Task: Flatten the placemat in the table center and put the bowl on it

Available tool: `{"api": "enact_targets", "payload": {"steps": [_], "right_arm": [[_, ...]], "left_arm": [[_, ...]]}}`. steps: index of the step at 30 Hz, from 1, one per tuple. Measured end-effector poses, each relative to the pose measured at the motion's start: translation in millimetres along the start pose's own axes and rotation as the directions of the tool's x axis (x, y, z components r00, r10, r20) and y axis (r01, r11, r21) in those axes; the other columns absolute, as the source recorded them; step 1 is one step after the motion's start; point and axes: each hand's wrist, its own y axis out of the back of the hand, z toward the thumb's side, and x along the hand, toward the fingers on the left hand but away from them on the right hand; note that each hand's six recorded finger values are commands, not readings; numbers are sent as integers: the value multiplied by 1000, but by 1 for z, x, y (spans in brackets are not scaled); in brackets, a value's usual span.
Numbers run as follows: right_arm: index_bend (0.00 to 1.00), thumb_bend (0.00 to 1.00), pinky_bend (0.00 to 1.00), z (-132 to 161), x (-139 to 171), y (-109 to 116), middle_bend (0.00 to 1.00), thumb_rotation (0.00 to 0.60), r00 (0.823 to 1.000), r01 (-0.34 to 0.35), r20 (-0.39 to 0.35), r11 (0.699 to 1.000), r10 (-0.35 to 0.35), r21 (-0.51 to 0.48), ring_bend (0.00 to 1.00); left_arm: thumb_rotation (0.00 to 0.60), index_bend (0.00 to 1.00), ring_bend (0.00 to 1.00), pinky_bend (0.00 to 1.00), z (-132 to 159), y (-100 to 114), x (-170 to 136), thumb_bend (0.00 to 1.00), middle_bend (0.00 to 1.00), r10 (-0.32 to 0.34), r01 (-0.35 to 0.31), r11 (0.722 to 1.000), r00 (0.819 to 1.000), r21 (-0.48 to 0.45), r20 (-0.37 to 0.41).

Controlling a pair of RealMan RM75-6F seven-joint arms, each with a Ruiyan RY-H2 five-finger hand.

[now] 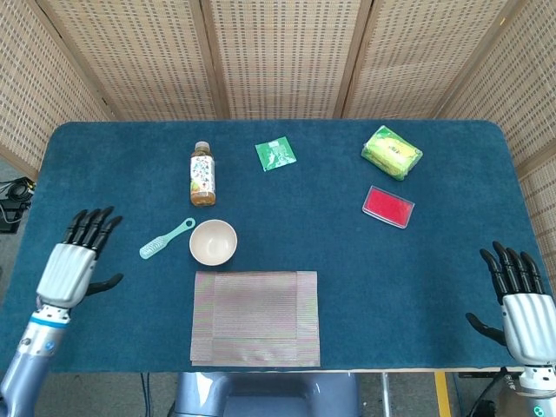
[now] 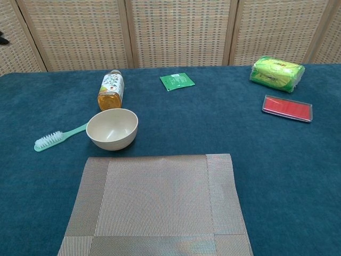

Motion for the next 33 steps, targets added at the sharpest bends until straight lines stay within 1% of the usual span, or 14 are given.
{"api": "enact_targets", "payload": {"steps": [2,4,6,9,17,21,24,25,27,30,33], "right_arm": [[9,0,0,-2,-3,-3,0,600,1000,-11,11,1000,11,0,0],[9,0,0,-4,-5,-5,0,600,1000,-17,21,1000,17,4,0],[9,0,0,-6,-8,-7,0,600,999,-23,33,1000,23,7,0],[9,0,0,-10,-12,-10,0,600,998,-31,53,999,31,9,0],[9,0,0,-15,-18,-15,0,600,996,-44,74,999,43,9,0],[9,0,0,-17,-19,-15,0,600,996,-43,79,999,42,2,0],[9,0,0,-19,-19,-14,0,600,996,-40,82,999,41,-4,0],[9,0,0,-19,-19,-13,0,600,996,-39,82,999,40,-5,0],[9,0,0,-20,-19,-13,0,600,996,-37,83,999,38,-7,0],[9,0,0,-20,-19,-12,0,600,996,-37,82,999,38,-10,0],[9,0,0,-20,-19,-12,0,600,996,-38,81,999,39,-13,0]], "left_arm": [[600,275,0,0,9,-15,17,0,0,-44,44,999,998,23,41],[600,316,0,0,20,-34,37,0,0,-97,93,994,992,59,76],[600,329,0,0,29,-51,54,4,0,-137,129,988,986,90,96],[600,352,0,0,36,-69,70,38,0,-176,162,979,978,123,109],[600,389,0,0,47,-97,91,158,0,-237,205,958,960,200,151],[600,423,0,0,58,-114,102,215,0,-278,228,940,943,255,183],[600,499,0,0,66,-120,108,318,0,-288,228,934,936,275,202],[600,512,0,0,68,-121,109,333,0,-287,225,934,936,278,206],[600,577,0,0,72,-122,112,385,0,-284,220,934,936,281,211],[600,635,0,0,74,-120,114,399,0,-272,209,938,939,277,210],[600,653,0,0,72,-113,117,411,0,-248,191,945,947,265,202]]}}
